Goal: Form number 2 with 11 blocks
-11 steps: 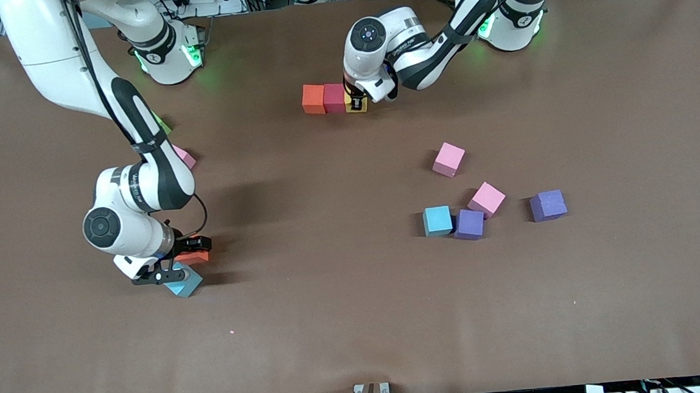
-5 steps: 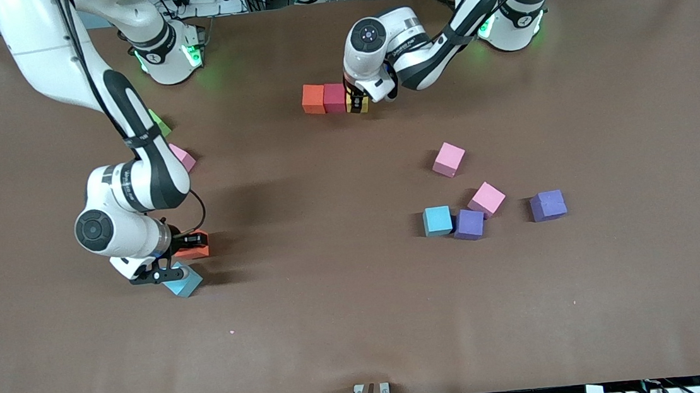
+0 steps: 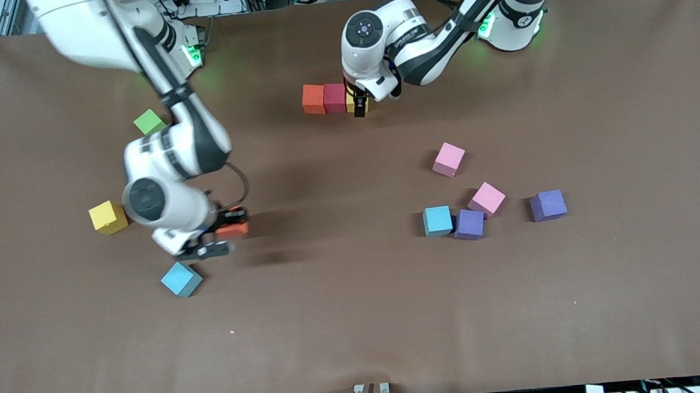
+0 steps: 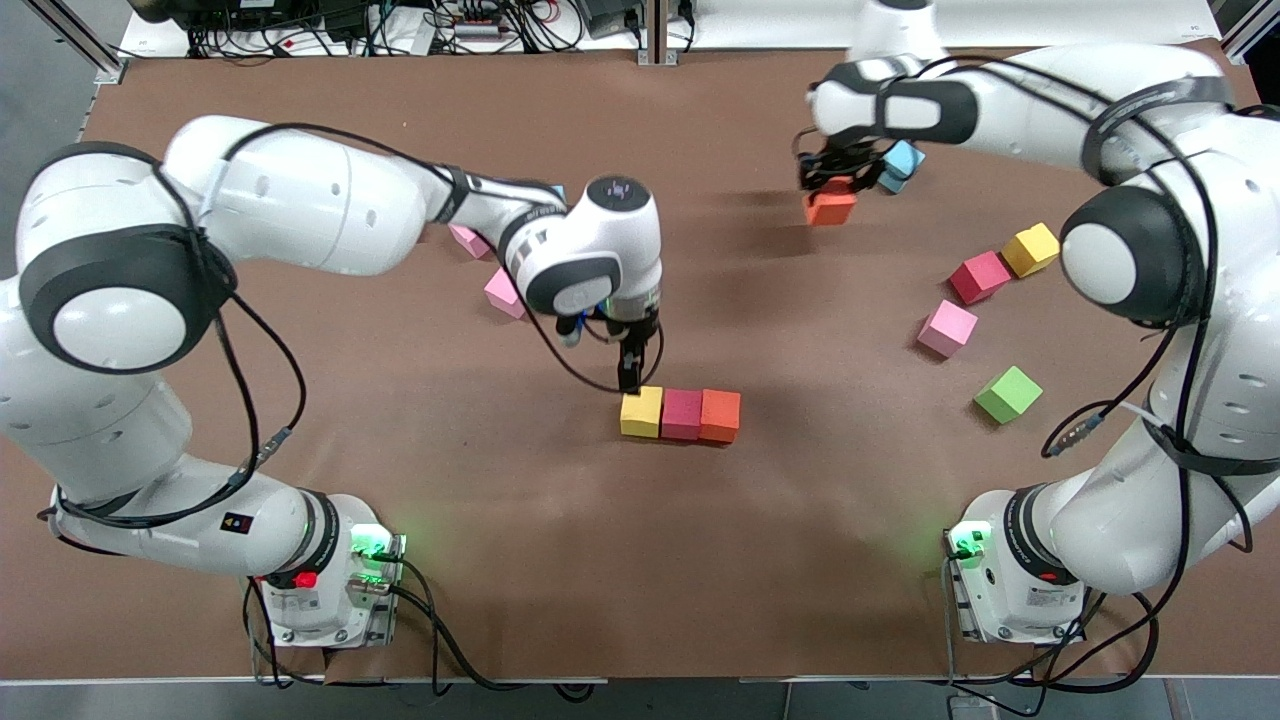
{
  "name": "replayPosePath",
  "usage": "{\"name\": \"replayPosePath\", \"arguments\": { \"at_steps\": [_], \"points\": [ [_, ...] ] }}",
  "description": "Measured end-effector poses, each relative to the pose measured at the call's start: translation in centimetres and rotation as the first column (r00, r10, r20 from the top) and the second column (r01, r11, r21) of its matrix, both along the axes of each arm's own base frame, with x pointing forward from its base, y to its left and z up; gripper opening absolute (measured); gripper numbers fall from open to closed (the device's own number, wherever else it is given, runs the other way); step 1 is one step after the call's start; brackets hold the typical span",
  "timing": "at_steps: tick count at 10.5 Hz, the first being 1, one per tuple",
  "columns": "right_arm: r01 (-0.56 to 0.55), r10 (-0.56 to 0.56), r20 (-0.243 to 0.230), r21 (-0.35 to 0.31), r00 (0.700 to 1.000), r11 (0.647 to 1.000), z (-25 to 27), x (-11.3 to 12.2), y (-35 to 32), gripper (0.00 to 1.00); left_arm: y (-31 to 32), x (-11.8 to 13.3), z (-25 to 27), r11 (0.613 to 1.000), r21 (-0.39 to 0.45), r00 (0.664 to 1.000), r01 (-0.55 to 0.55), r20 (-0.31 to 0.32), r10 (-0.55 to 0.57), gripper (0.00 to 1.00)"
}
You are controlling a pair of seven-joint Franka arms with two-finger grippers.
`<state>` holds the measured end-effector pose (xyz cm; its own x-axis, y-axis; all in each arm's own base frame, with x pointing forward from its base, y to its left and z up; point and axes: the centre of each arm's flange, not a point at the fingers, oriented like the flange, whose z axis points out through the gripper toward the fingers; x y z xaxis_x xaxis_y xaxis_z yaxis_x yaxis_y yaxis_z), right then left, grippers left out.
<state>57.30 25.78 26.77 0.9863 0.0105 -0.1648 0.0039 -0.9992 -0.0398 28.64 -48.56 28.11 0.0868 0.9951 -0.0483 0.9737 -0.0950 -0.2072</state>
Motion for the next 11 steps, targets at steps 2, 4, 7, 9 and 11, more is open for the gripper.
{"name": "replayPosePath", "arguments": {
  "at_steps": [2, 4, 7, 9, 11],
  "points": [
    [0.032, -0.032, -0.004, -0.021, 0.999, 0.999, 0.0, -3.0, 5.8, 0.62, 0.0, 3.6, 4.3, 0.997, -0.002, 0.996, 0.082, 0.038, -0.082, 1.00],
    [0.054, -0.054, -0.002, -0.040, 0.999, 0.998, -0.1, -6.5, 11.3, 0.62, 2.5, 9.4, 6.9, 0.971, -0.077, 0.974, 0.226, 0.008, -0.226, 1.00],
    [0.069, -0.069, -0.002, -0.066, 0.998, 0.995, -0.3, -11.8, 17.4, 0.62, 8.2, 17.8, 7.3, 0.884, -0.145, 0.896, 0.444, 0.077, -0.437, 1.00],
    [0.105, -0.104, 0.020, -0.058, 0.994, 0.993, -0.2, -13.2, 19.3, 0.62, 9.6, 19.5, 6.3, 0.727, -0.151, 0.742, 0.670, 0.123, -0.659, 1.00],
    [0.155, -0.154, 0.035, -0.026, 0.987, 0.988, -0.3, -15.0, 21.5, 0.62, 10.9, 21.4, 5.1, 0.547, -0.135, 0.563, 0.826, 0.151, -0.812, 1.00]
  ]
}}
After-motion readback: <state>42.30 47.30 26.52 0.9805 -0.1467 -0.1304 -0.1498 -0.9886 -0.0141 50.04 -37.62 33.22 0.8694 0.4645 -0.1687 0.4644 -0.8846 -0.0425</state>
